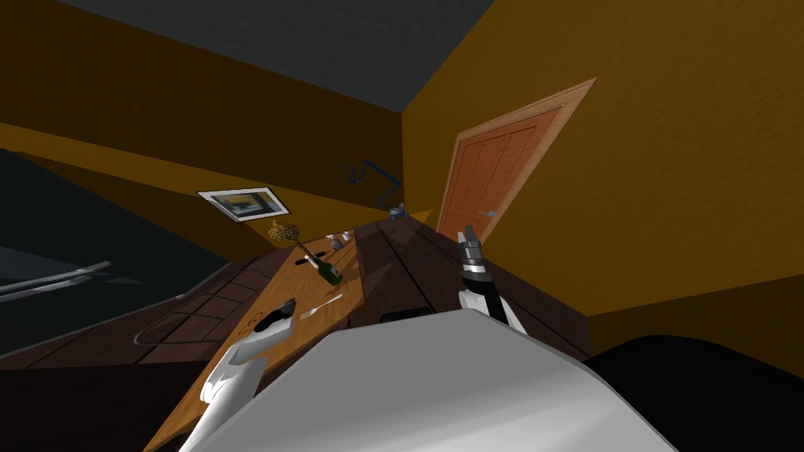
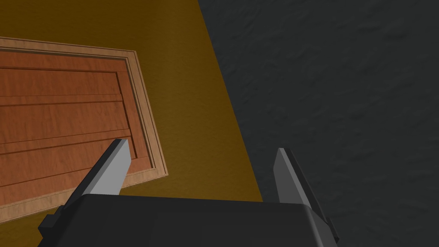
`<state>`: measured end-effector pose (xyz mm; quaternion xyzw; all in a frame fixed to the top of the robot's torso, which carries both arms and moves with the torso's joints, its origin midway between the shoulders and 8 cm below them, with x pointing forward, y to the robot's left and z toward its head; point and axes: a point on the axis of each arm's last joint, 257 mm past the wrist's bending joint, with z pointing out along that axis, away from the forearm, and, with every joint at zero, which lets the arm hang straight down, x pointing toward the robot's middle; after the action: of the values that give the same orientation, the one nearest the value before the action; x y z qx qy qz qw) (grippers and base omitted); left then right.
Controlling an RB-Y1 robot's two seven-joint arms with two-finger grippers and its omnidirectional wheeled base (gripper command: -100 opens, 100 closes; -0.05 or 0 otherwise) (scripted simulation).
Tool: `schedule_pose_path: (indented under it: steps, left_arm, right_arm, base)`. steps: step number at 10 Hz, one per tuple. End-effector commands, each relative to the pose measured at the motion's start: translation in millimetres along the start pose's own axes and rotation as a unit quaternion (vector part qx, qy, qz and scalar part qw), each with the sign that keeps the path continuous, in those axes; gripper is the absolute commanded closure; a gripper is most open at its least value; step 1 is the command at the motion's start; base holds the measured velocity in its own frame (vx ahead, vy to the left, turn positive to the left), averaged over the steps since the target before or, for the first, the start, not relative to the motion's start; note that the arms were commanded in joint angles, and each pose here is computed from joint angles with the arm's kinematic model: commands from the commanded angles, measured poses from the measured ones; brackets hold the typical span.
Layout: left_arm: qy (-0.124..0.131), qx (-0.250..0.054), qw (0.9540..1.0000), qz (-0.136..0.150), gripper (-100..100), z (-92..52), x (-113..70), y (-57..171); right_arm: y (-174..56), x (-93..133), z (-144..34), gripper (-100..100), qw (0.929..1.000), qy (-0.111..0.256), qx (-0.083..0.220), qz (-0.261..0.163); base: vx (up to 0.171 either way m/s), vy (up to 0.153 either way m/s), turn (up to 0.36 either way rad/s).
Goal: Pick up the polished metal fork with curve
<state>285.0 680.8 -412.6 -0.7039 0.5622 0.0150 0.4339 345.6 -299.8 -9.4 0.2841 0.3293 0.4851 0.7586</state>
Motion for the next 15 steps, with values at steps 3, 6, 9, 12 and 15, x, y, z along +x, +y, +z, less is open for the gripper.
schedule_pose_path:
  steps: [3, 6, 9, 12, 15]
  left_arm:
    - [0.005, -0.053, 0.9986, -0.002, -100, 8.2, 1.1, 37]
    - [0.014, -0.113, 0.9935, -0.005, -100, 14.9, 0.5, 66]
    - [0.021, -0.153, 0.9880, -0.006, -100, 15.7, 3.2, 93]
    - [0.027, -0.182, 0.9828, -0.006, -100, 15.2, 5.3, 108]
    - [0.040, -0.228, 0.9728, -0.006, -100, 12.4, 9.9, 129]
  right_arm:
    - [0, 0, 0.0, 0, 1.0000, 0.000, 0.000, 0.000]
    - [0, 0, 0.0, 0, 1.0000, 0.000, 0.000, 0.000]
    - [0, 0, 0.0, 0, 1.0000, 0.000, 0.000, 0.000]
    - [0, 0, 0.0, 0, 1.0000, 0.000, 0.000, 0.000]
    - [0, 0, 0.0, 0, 1.0000, 0.000, 0.000, 0.000]
  base:
    - [0.071, -0.034, -0.011]
    - [0.075, -0.026, -0.016]
    - [0.078, -0.022, -0.011]
    - [0.057, -0.003, -0.007]
    - [0.063, 0.002, -0.008]
